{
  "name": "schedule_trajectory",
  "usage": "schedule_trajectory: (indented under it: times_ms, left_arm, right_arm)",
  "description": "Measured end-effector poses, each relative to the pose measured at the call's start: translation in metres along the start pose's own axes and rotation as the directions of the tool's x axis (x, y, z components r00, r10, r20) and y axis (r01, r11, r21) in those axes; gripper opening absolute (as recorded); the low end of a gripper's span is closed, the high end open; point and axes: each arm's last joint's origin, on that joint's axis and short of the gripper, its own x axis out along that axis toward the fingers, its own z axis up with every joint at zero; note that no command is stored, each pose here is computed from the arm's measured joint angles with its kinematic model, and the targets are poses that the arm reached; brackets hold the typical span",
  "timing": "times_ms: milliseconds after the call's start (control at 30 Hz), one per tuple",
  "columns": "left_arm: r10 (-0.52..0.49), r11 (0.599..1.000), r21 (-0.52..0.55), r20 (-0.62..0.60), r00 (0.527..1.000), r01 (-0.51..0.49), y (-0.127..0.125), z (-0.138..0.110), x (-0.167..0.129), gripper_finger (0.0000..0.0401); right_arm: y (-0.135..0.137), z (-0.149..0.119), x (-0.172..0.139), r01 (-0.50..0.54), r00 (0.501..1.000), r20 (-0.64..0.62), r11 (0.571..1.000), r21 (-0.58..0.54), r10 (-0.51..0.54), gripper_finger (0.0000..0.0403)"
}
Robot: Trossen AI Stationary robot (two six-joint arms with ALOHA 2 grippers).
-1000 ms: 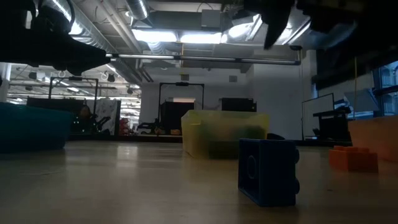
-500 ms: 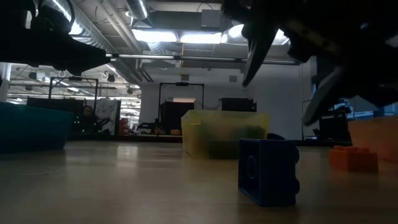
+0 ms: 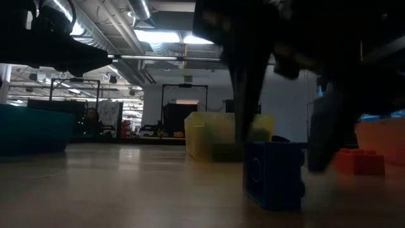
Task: Sort blocks by size
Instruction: Put the blue 4 stud game piece into the orange bin
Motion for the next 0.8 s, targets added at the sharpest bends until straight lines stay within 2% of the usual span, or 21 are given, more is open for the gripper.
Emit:
schedule_trajectory:
  times_ms: [100, 300, 433, 600, 800]
  left_arm:
    - [0.000, 1.000, -0.004, 0.000, 1.000, 0.000, 0.000, 0.000, 0.000, 0.0194]
    - [0.000, 1.000, 0.004, 0.000, 1.000, 0.000, 0.000, 0.000, 0.000, 0.0194]
    - [0.000, 1.000, 0.001, 0.000, 1.000, 0.000, 0.000, 0.000, 0.000, 0.0194]
    - [0.000, 1.000, 0.000, 0.000, 1.000, 0.000, 0.000, 0.000, 0.000, 0.0194]
    - [0.000, 1.000, -0.005, 0.000, 1.000, 0.000, 0.000, 0.000, 0.000, 0.0194]
  right_arm:
    - [0.000, -0.001, 0.012, -0.050, 0.999, -0.019, 0.999, 0.002, 0.050, 0.0253]
    - [-0.003, 0.000, 0.018, -0.052, 0.998, -0.021, 0.999, 0.001, 0.052, 0.0248]
    - [-0.002, 0.000, 0.018, -0.059, 0.998, -0.022, 0.998, 0.019, 0.059, 0.0213]
    - [-0.001, 0.000, 0.019, -0.055, 0.998, -0.036, 0.988, 0.145, 0.061, 0.0160]
    - [-0.001, -0.002, 0.019, -0.007, 0.995, -0.092, 0.950, 0.313, 0.038, 0.0134]
